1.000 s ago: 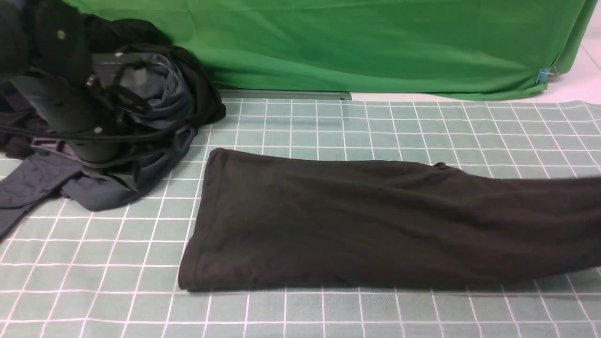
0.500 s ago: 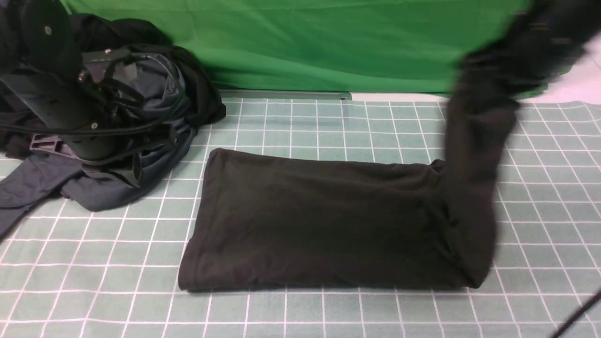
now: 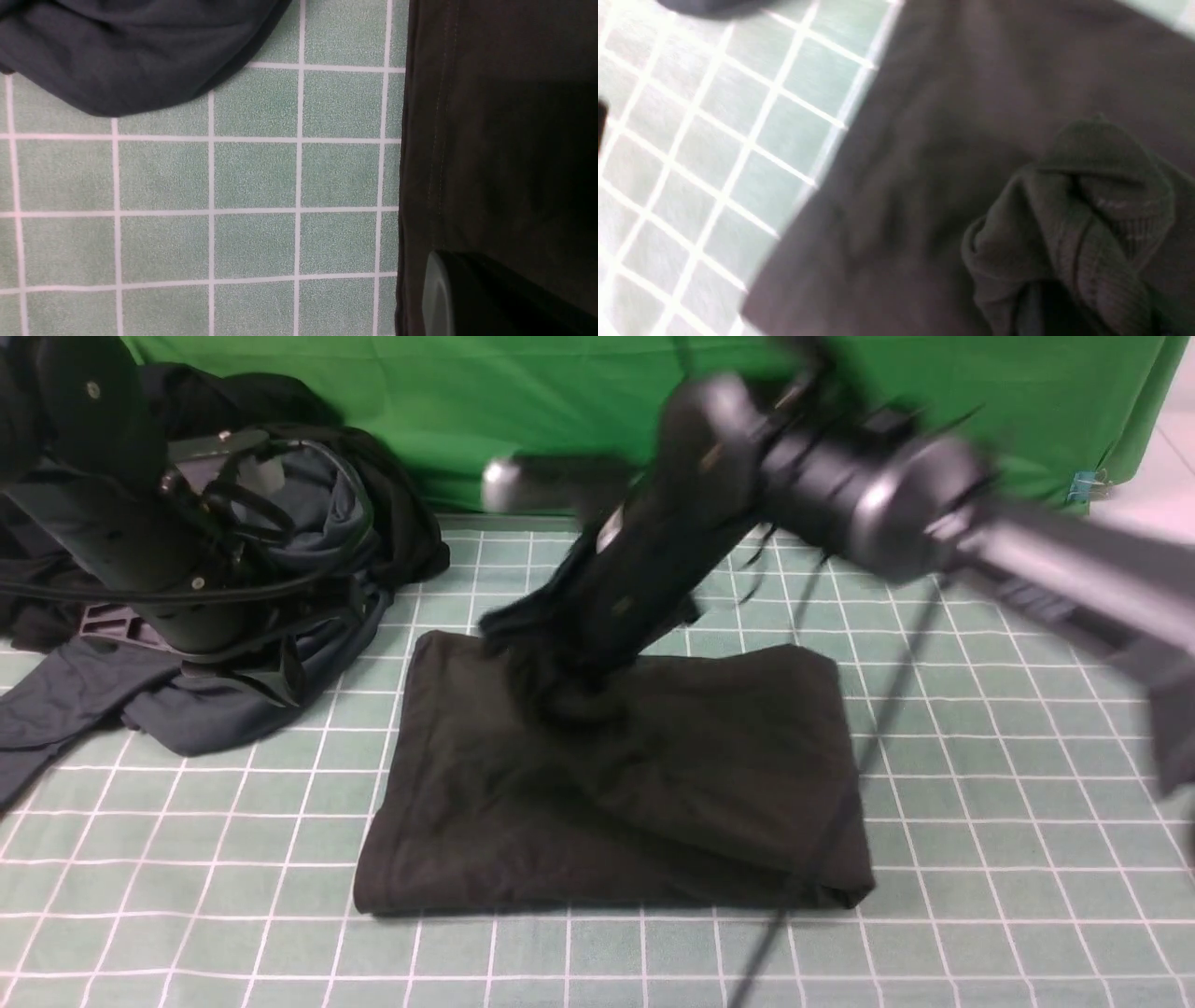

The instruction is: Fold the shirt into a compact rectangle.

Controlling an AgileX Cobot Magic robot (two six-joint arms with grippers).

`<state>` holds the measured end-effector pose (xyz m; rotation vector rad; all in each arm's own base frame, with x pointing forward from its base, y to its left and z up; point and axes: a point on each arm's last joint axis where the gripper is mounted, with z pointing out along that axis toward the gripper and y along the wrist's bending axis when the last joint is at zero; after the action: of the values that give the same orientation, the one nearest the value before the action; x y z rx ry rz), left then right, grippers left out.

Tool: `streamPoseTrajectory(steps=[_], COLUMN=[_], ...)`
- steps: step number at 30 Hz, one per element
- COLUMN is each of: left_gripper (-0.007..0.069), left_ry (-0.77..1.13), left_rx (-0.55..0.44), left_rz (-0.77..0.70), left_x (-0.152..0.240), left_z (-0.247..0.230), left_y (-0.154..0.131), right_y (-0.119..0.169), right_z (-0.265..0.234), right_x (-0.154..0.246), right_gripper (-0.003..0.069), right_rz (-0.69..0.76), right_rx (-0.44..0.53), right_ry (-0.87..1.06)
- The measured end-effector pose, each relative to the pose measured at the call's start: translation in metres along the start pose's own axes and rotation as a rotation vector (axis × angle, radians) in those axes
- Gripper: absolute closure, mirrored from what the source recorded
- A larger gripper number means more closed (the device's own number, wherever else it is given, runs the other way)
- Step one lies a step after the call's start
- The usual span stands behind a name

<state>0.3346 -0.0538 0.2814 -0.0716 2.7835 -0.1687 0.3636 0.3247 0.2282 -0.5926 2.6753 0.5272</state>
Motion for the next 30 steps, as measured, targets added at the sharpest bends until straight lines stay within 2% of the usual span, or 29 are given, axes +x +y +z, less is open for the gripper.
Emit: streamPoseTrajectory(steps=[1,2,4,7,10,12,13,15,17,18,19,21,22,24,27,30], left_gripper=[0.0629,0.0629,0.0629,0.0629,0.0629,0.0629,0.0629,0.0629,0.0629,0.0629,0.0628,0.0623,0.0619,0.0592,0.0513,0.0378], left_ry=[0.0,0.0,0.0,0.0,-0.007,-0.013,-0.019,-0.031,-0.046,-0.048,-0.061,-0.088,-0.096,-0.123,-0.155,-0.16], left_rx=[0.0,0.0,0.0,0.0,0.002,0.005,0.013,0.056,0.136,0.145,0.204,0.272,0.288,0.299,0.309,0.325], left_rz=[0.001,0.002,0.003,0.003,0.006,0.005,0.006,0.012,0.036,0.029,0.037,0.036,0.035,0.052,0.106,0.165], left_x=[0.0,0.0,0.0,0.0,-0.001,-0.001,-0.002,-0.003,-0.005,-0.005,-0.007,-0.01,-0.012,-0.015,-0.016,-0.018], left_z=[0.0,0.0,0.0,0.0,0.0,0.0,0.0,0.0,0.001,0.001,0.003,0.008,0.012,0.022,0.036,0.045], left_y=[0.0,0.0,0.0,0.0,0.0,0.0,-0.001,-0.005,-0.012,-0.013,-0.018,-0.027,-0.031,-0.041,-0.058,-0.079], right_y=[0.005,0.006,0.015,0.028,0.034,0.034,0.031,0.018,-0.005,-0.006,-0.022,-0.039,-0.047,-0.059,-0.074,-0.087], right_z=[0.009,0.011,0.023,0.016,-0.009,-0.037,-0.051,-0.086,-0.118,-0.118,-0.135,-0.15,-0.155,-0.158,-0.157,-0.155], right_x=[0.002,0.002,0.005,0.004,-0.005,-0.013,-0.016,-0.023,-0.027,-0.027,-0.026,-0.023,-0.018,-0.006,0.013,0.025], right_gripper=[0.0538,0.0538,0.0412,0.0248,0.0182,0.0178,0.0188,0.0234,0.0335,0.036,0.0454,0.0581,0.0609,0.0642,0.0657,0.0662], right_rz=[0.007,0.015,0.026,-0.004,-0.109,-0.191,-0.219,-0.271,-0.304,-0.3,-0.294,-0.269,-0.256,-0.235,-0.211,-0.185], right_rx=[-0.012,-0.02,-0.048,-0.085,-0.096,-0.076,-0.052,0.06,0.211,0.213,0.286,0.328,0.344,0.365,0.38,0.389], right_ry=[-0.005,-0.007,-0.01,-0.022,-0.021,-0.034,-0.036,-0.036,-0.06,-0.056,-0.062,-0.058,-0.046,0.002,0.072,0.117])
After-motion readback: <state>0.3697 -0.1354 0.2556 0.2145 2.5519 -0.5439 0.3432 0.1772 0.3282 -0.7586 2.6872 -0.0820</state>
